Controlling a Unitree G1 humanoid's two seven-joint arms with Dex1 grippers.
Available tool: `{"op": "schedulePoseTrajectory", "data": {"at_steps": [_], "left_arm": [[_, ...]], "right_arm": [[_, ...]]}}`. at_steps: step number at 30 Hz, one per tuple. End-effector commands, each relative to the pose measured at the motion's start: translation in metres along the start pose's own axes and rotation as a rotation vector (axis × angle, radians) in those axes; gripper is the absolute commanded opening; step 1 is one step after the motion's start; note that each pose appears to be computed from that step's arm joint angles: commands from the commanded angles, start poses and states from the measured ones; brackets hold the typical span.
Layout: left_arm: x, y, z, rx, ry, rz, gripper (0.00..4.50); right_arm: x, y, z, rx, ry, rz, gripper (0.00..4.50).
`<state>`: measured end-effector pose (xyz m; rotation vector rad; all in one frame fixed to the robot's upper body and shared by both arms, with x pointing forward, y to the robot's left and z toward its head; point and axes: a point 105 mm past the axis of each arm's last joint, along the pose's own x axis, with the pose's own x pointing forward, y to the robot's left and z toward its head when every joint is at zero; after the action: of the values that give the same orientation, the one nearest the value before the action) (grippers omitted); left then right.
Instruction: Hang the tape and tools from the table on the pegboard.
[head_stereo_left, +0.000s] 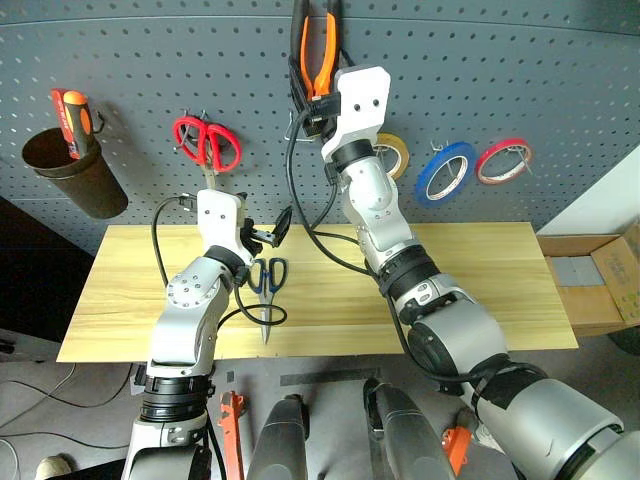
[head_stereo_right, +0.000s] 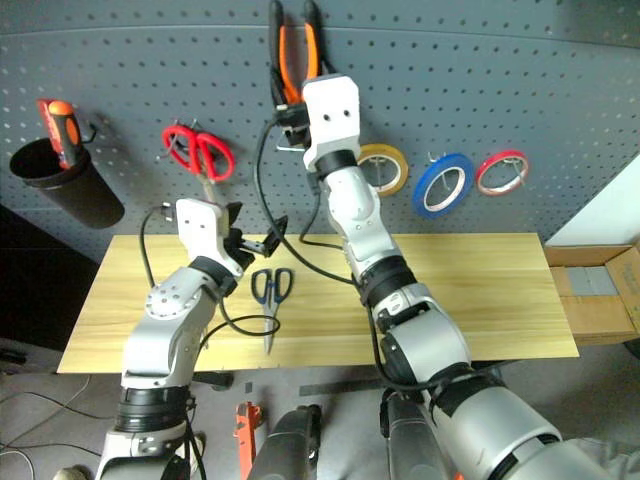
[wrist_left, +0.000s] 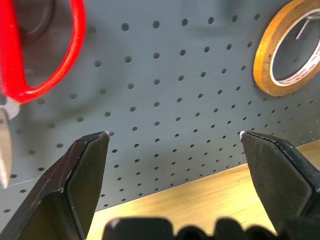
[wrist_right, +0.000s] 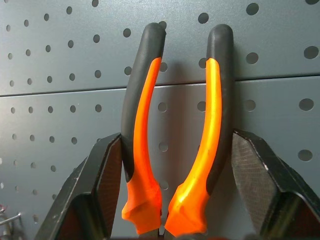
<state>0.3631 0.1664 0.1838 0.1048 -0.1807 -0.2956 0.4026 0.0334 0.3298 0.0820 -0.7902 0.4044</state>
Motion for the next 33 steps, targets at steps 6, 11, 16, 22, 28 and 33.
{"op": "schedulePoseTrajectory", "data": {"at_steps": [6, 11, 16, 22, 28, 33], "left_arm": [[-0.007, 0.005, 0.016, 0.030, -0.057, 0.016, 4.50], [-0.011, 0.010, 0.015, 0.037, -0.049, 0.025, 4.50], [-0.014, 0.015, 0.015, 0.046, -0.043, 0.037, 4.50], [-0.016, 0.022, 0.016, 0.061, -0.038, 0.048, 4.50], [-0.017, 0.025, 0.017, 0.068, -0.040, 0.057, 4.50], [-0.017, 0.024, 0.017, 0.067, -0.040, 0.061, 4.50]], "right_arm": [[0.014, 0.007, 0.027, 0.085, -0.087, -0.032, 2.71], [0.006, 0.020, 0.020, 0.119, -0.063, 0.008, 2.71], [-0.008, 0.031, 0.014, 0.135, -0.041, 0.027, 2.71], [-0.025, 0.047, 0.011, 0.148, -0.017, 0.072, 2.71], [-0.023, 0.050, 0.013, 0.125, -0.009, 0.092, 2.71], [-0.022, 0.050, 0.007, 0.031, 0.015, 0.128, 2.71]]}}
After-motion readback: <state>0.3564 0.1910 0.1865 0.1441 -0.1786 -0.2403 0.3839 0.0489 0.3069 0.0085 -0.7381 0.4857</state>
